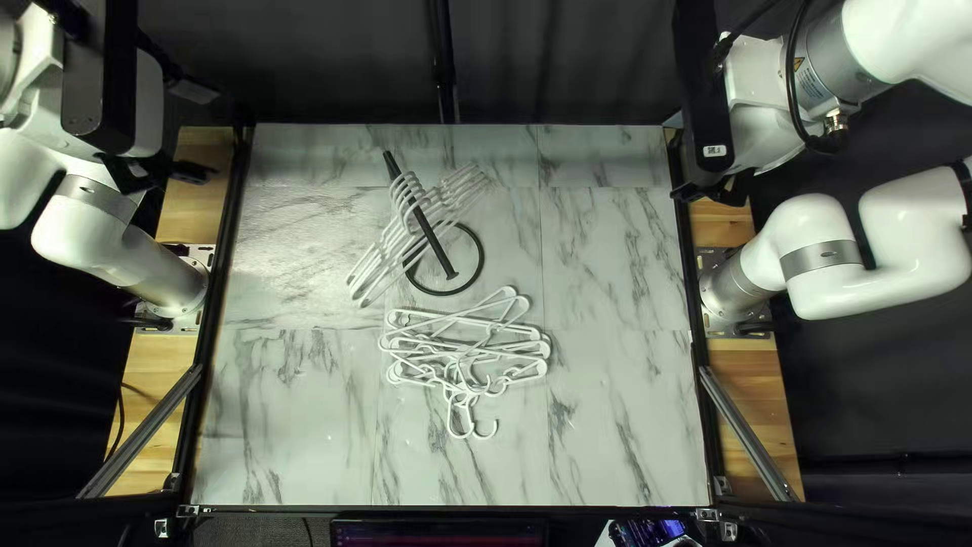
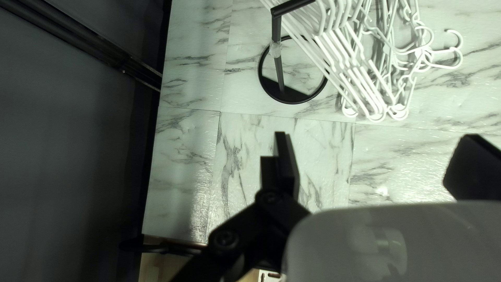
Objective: Remove hangers from rack and place onto table
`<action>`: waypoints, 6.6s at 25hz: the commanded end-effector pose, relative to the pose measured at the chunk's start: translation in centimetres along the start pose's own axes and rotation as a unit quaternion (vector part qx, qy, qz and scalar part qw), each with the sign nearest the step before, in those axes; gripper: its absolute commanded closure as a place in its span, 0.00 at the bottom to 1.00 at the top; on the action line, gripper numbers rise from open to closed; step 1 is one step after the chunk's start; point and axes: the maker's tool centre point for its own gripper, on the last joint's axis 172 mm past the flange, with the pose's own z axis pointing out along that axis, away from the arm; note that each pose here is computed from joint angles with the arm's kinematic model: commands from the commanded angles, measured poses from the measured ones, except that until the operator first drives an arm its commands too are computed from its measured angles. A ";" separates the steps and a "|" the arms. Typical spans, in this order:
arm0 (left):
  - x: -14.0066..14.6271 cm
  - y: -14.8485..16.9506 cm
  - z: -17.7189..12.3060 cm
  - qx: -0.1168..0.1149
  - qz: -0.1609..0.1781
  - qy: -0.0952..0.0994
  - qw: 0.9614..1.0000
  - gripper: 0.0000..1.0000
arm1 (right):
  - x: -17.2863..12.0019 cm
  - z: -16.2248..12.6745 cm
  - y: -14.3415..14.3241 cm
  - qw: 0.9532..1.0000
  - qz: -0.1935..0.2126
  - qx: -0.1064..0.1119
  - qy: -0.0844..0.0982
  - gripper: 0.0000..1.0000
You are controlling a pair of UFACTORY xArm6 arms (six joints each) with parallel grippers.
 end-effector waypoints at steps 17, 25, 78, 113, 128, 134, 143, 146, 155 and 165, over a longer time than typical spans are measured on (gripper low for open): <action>0.0 0.0 0.0 0.000 0.000 0.000 1.000 0.00 | 11.5 19.9 3.0 0.994 -0.048 0.043 0.086 0.00; 0.0 0.0 0.0 0.000 0.000 0.000 1.000 0.00 | 14.7 23.0 2.3 0.990 -0.084 0.048 0.099 0.00; 0.0 0.0 0.0 0.000 0.000 0.000 1.000 0.00 | 14.6 27.4 -0.3 0.985 -0.100 0.079 0.115 0.88; 0.0 0.0 0.0 0.000 0.000 0.000 1.000 0.00 | 15.7 20.8 -12.7 0.982 -0.101 -0.007 0.158 1.00; 0.0 0.0 0.0 0.000 0.000 0.000 1.000 0.00 | 12.0 22.4 -15.0 0.986 -0.079 -0.047 0.140 1.00; 0.0 0.0 0.0 0.000 0.000 0.000 1.000 0.00 | 12.5 22.0 -16.0 0.987 -0.073 -0.055 0.129 1.00; 0.0 0.0 0.0 0.000 0.000 0.000 1.000 0.00 | 12.4 21.8 -19.5 0.969 -0.033 -0.220 0.109 1.00; 0.0 0.0 0.0 0.000 0.000 0.000 1.000 0.00 | 11.7 23.8 -20.5 0.962 -0.028 -0.252 0.103 1.00; 0.0 0.0 0.0 0.000 0.000 0.000 1.000 0.00 | 10.7 25.5 -19.8 0.953 -0.017 -0.286 0.096 1.00; 0.0 0.0 0.0 0.000 0.000 0.000 1.000 0.00 | 10.7 25.5 -19.8 0.953 -0.017 -0.286 0.096 1.00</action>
